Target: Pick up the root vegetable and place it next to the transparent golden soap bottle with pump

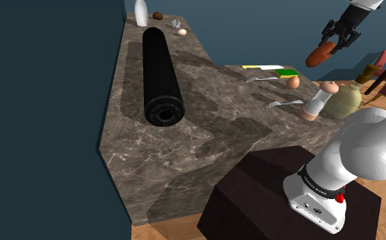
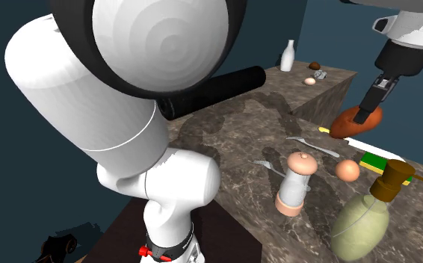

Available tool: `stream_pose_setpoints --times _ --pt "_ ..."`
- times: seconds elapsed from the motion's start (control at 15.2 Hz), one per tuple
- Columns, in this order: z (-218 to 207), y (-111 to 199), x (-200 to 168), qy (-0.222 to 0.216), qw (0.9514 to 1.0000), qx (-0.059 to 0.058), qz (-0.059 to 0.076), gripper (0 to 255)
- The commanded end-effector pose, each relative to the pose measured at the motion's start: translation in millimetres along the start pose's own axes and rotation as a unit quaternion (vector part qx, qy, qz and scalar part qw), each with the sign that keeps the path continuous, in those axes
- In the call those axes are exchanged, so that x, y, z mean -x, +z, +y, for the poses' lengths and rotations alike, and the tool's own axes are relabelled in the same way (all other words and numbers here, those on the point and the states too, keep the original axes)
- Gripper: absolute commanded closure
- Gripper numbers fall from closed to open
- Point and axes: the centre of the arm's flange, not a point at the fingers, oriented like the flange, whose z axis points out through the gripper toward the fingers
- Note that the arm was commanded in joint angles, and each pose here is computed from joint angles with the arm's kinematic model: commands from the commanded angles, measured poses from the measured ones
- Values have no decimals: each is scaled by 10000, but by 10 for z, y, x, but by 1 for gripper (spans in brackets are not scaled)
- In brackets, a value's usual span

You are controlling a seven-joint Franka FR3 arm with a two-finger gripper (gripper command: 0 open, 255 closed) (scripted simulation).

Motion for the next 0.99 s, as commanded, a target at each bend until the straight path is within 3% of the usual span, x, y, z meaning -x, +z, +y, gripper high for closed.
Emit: stream_pose_setpoints --times 0.0,0.92 --pt "-6 113 13 0 10000 2 -1 255" --pt "-56 845 105 0 10000 2 -1 255"
